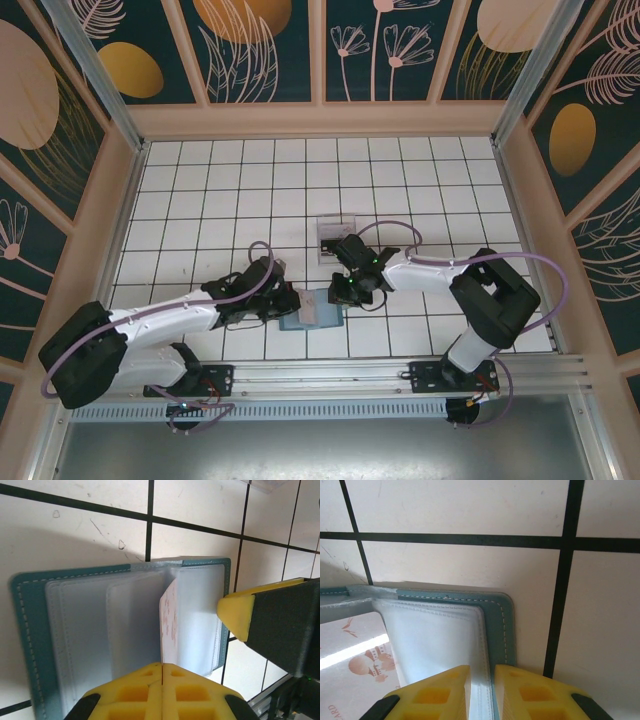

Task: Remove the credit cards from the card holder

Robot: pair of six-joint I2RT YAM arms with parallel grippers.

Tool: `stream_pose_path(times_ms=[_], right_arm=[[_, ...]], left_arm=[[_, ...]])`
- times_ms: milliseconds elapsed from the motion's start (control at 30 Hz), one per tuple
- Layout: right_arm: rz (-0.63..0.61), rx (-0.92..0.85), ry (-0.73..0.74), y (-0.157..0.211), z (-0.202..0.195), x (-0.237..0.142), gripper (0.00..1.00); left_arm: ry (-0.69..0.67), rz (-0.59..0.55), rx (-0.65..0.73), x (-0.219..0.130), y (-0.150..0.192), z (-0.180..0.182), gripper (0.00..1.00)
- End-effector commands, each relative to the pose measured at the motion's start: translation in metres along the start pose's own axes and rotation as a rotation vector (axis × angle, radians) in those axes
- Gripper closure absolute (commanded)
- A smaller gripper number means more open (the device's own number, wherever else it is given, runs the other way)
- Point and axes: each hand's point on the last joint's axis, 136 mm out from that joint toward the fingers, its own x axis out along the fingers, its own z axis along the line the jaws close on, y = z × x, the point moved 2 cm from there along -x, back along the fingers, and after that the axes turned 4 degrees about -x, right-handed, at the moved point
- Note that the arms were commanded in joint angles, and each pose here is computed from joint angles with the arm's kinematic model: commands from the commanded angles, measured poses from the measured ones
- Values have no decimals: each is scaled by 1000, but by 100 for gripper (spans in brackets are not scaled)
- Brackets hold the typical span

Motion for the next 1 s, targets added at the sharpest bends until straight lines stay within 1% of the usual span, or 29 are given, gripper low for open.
stream_pose_path(times_ms=[0, 100, 200, 367, 467, 567, 633, 800, 967], right_arm=[[33, -4, 91, 11, -16, 7, 78], [28, -5, 86, 10, -15, 6, 78], [20, -15, 81, 7, -11, 4, 78], [-13, -28, 85, -1, -5, -6, 77], [-46, -32, 78, -7, -1, -15, 73], [-71, -37, 69, -11, 0, -25, 68], [-98, -31, 70, -16, -2, -34, 66], [-185, -1, 53, -28, -10, -63, 64], [-258, 36, 62, -33, -30, -93, 63]], left_arm=[[-64, -28, 79, -12, -9, -3, 95], [-121, -33, 144, -19, -15, -5, 97], [-147, -4, 236, -24, -16, -13, 100], [-174, 21, 412, -33, -23, -30, 100], [-181, 22, 553, -37, -31, -45, 100], [-146, 22, 726, -40, -39, -69, 100], [-134, 13, 832, -42, -46, -84, 100], [-197, 25, 1088, -36, -64, -101, 100], [-275, 90, 1294, -26, -78, -112, 100]])
